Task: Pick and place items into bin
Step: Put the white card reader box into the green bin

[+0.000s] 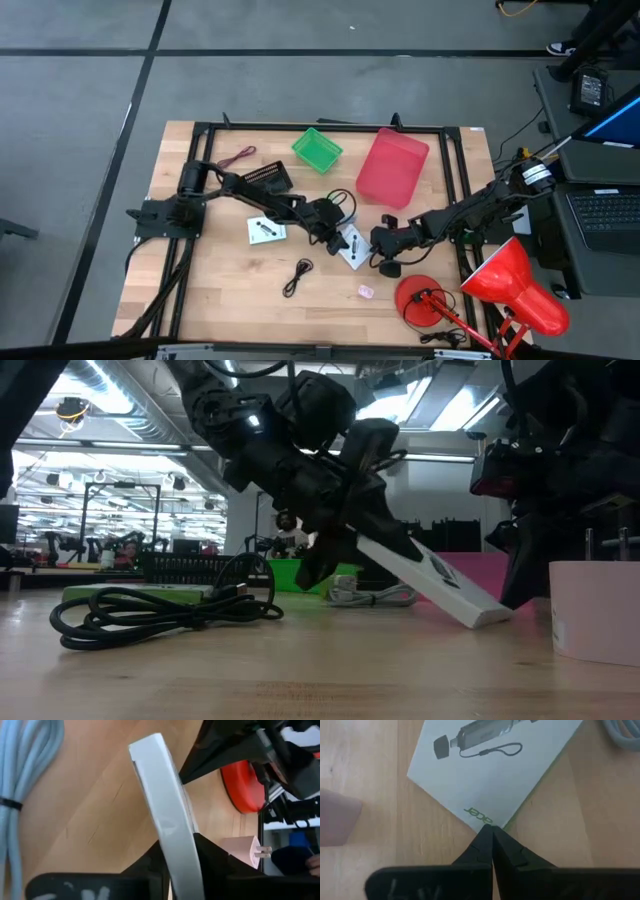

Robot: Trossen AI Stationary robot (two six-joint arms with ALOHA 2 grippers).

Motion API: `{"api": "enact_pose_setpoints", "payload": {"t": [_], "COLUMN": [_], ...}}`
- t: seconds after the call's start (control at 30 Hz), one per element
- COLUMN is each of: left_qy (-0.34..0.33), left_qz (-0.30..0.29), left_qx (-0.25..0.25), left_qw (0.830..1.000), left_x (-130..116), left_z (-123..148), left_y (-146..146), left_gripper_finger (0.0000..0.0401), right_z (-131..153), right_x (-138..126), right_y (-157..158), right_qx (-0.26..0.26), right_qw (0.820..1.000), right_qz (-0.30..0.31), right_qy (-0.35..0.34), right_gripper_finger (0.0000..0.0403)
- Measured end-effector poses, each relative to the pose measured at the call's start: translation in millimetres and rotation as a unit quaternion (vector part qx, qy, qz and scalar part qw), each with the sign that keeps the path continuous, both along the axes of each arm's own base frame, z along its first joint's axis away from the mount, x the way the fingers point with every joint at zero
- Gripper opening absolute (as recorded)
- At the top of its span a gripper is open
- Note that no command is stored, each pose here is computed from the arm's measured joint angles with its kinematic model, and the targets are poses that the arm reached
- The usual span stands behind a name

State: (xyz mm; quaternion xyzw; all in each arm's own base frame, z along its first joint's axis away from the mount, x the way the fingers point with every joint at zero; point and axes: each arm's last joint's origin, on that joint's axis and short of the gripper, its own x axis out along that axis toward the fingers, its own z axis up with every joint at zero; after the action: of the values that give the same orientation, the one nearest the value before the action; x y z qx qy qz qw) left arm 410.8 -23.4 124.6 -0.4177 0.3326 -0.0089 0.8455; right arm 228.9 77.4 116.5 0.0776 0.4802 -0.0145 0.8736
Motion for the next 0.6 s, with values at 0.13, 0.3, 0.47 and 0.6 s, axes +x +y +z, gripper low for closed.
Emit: {"api": "enact_pose_setpoints", "payload": {"t": [0.13,0.3,0.47,0.6], "left_qy": [-0.003,0.005,0.010,0.006], "left_qz": [-0.014,-0.021,-0.025,-0.033], "left_qx": [0.025,0.079,0.130,0.159], "left_qw": [1.000,0.997,0.991,0.987], "left_x": [-3.8,-12.3,-24.4,-35.6], "left_z": [9.9,26.9,50.5,72.8], "left_y": [4.4,7.5,9.7,16.4], "left_gripper_finger": [0.0051,0.0048,0.0047,0.0047], "right_z": [6.3,23.3,39.3,53.9], "right_x": [3.5,5.3,4.6,1.8], "right_y": [1.7,4.3,2.6,-0.2], "right_qx": [-0.002,-0.014,-0.033,-0.052], "right_qw": [1.000,1.000,0.999,0.997], "right_qz": [0.006,0.025,0.013,-0.002], "right_qy": [-0.004,-0.011,-0.026,-0.051], "right_gripper_finger": [0.0000,0.0000,0.0000,0.0000]}}
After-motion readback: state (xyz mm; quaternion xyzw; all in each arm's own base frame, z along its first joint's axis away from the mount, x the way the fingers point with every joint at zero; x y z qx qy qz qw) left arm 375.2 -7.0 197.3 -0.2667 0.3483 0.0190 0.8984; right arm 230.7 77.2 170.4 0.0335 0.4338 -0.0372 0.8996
